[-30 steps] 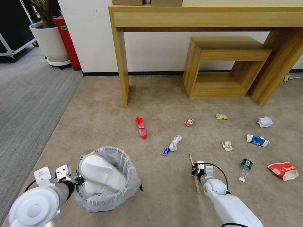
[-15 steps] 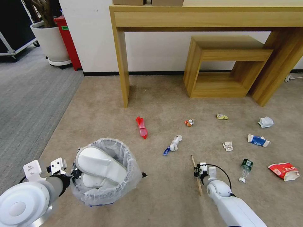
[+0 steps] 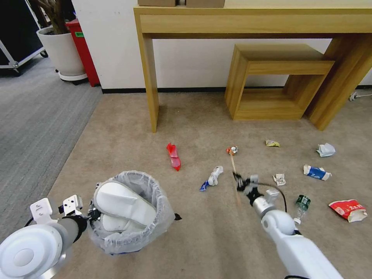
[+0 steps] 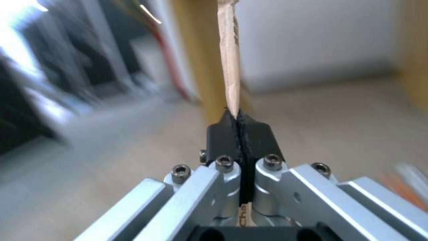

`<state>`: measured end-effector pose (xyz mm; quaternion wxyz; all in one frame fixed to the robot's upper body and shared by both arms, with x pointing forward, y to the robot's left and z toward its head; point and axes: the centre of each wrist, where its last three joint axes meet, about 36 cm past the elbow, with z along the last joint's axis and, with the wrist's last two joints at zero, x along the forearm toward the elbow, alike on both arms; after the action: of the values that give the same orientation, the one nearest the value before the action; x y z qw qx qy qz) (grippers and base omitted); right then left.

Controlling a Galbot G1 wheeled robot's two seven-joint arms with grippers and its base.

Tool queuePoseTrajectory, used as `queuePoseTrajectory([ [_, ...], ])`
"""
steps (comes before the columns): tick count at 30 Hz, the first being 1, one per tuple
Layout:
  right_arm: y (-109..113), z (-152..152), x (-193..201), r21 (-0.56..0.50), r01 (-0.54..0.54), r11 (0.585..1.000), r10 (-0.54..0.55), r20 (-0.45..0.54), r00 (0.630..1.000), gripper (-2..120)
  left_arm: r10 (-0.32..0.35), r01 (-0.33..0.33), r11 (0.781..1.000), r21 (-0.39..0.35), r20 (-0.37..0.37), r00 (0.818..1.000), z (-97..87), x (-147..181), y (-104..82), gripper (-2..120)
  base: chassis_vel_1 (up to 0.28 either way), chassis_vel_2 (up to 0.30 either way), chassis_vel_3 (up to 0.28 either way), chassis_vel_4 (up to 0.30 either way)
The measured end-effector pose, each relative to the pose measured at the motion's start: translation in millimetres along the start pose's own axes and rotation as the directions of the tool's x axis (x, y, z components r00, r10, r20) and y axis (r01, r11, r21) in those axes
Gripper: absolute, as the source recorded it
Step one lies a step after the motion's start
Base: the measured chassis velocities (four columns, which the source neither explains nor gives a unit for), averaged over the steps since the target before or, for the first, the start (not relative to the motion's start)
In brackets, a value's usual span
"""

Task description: Pick up the trash bin and place the garbage on the floor into it.

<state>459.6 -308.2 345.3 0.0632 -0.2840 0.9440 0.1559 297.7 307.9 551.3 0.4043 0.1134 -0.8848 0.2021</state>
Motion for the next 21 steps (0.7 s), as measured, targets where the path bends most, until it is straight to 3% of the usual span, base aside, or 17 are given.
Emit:
queuePoseTrajectory([
  [2,12,-33,-15,-0.017,0.131,0.991,-0.128,0.094,0.987,0,0.002,-0.002,1.0,-0.005,0.001,1.0,-0.5,1,-0.5,0,0.0,0.0,0.0,0.0],
  [3,27,-64,-29,-0.021,0.24,0.971,-0.234,0.155,0.96,0,0.001,-0.001,1.0,-0.007,0.001,1.0,-0.4,1,-0.4,0,0.0,0.0,0.0,0.0],
  [4,27,-64,-29,-0.021,0.24,0.971,-0.234,0.155,0.96,0,0.001,-0.001,1.0,-0.007,0.001,1.0,-0.4,1,-0.4,0,0.0,0.0,0.0,0.0],
  [7,66,-113,-55,-0.053,0.447,0.893,-0.428,0.207,0.88,0,0.006,-0.006,1.0,-0.009,0.007,1.0,0.5,1,0.1,0,0.0,0.0,0.0,0.0],
  [8,66,-113,-55,-0.053,0.447,0.893,-0.428,0.207,0.88,0,0.006,-0.006,1.0,-0.009,0.007,1.0,0.5,1,0.1,0,0.0,0.0,0.0,0.0],
  [11,93,-129,-79,-0.06,0.572,0.818,-0.553,0.189,0.811,0,0.014,-0.014,1.0,-0.008,0.014,1.0,1.3,0,0.0,0,0.0,0.0,0.0,0.0],
  [12,93,-129,-79,-0.06,0.572,0.818,-0.553,0.189,0.811,0,0.014,-0.014,1.0,-0.008,0.014,1.0,1.3,0,0.0,0,0.0,0.0,0.0,0.0],
  [14,106,-126,-95,-0.071,0.621,0.78,-0.605,0.169,0.778,0,0.015,-0.014,1.0,-0.004,0.013,1.0,2.7,-1,0.0,0,0.0,0.0,0.0,0.0],
  [15,117,-114,-108,-0.1,0.651,0.753,-0.635,0.15,0.758,0,0.012,-0.012,1.0,0.0,0.011,1.0,3.9,-2,0.5,0,0.0,0.0,0.0,0.0],
  [21,151,-74,-149,-0.183,0.697,0.693,-0.689,0.116,0.716,0,-0.003,0.003,1.0,0.006,0.013,1.0,3.9,-4,4.1,0,0.0,0.0,0.0,0.0],
])
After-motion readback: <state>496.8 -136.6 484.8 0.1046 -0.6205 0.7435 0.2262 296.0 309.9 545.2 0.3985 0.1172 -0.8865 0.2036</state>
